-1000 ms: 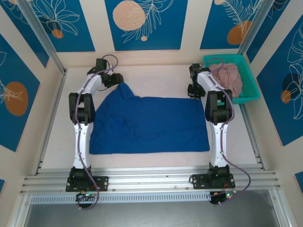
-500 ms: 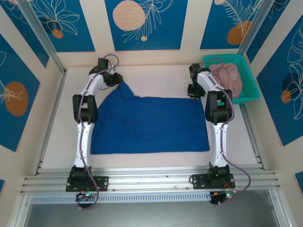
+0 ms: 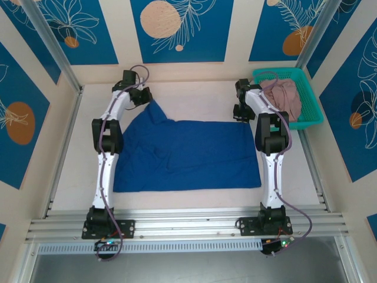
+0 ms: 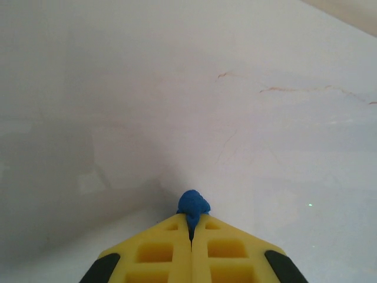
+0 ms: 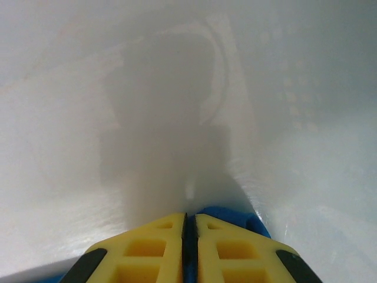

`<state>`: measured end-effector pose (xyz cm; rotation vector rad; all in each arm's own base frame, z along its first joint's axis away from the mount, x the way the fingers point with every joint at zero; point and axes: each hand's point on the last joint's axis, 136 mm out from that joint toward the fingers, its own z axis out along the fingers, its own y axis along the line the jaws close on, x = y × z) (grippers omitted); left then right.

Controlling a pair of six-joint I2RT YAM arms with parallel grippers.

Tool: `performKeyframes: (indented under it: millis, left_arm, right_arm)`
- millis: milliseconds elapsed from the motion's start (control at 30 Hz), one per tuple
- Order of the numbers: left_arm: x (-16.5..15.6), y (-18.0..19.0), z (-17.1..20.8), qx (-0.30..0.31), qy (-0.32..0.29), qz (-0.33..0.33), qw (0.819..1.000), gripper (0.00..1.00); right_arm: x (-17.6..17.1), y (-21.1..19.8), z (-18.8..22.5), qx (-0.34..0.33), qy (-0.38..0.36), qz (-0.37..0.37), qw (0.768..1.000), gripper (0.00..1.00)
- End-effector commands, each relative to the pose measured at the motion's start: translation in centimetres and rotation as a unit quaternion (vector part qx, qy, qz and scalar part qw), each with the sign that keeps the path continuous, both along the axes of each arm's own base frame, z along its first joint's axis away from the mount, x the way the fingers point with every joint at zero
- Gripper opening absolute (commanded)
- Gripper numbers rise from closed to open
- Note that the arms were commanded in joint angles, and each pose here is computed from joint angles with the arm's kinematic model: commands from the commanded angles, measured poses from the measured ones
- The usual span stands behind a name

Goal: Fold the inside-out t-shirt

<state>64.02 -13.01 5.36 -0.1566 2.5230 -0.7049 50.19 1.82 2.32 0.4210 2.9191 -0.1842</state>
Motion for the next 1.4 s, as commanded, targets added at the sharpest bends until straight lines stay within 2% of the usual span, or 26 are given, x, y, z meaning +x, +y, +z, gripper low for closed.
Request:
performKeyframes:
  millis: [0, 333, 633, 767, 967, 1200, 1367]
  left_arm:
    - [-0.2, 0.5, 5.3, 0.021, -0.037, -0.007, 0.999, 0.02]
    - [-6.8, 1.8, 11.8, 0.044, -0.044, -0.002, 0.998, 0.0]
    - [-15.8, 3.2, 15.1, 0.049, -0.039, 0.018, 0.998, 0.0]
    - [-20.4, 3.5, 15.0, 0.031, -0.02, 0.033, 0.999, 0.0]
    - [-25.9, 5.8, 14.1, 0.075, 0.023, 0.058, 0.995, 0.0]
    - [-30.7, 5.3, 13.6, 0.038, 0.077, 0.04, 0.995, 0.0]
    - [-33.4, 5.1, 11.7, 0.033, 0.122, 0.03, 0.992, 0.0]
  right_arm:
    - [0.4, -0.3, 2.9, -0.002, -0.034, 0.01, 0.999, 0.13]
    - [-1.8, 0.1, 5.2, 0.012, -0.056, 0.024, 0.998, 0.08]
    - [-6.1, 0.4, 7.0, 0.013, -0.069, 0.038, 0.997, 0.05]
    - [-7.7, 0.6, 7.4, 0.01, -0.072, 0.042, 0.996, 0.06]
    - [-10.3, 1.1, 7.1, -0.002, -0.06, 0.053, 0.997, 0.06]
    - [-13.1, 1.3, 5.8, -0.028, -0.031, 0.057, 0.997, 0.06]
    - [-15.0, 0.8, 5.2, -0.045, -0.013, 0.056, 0.997, 0.06]
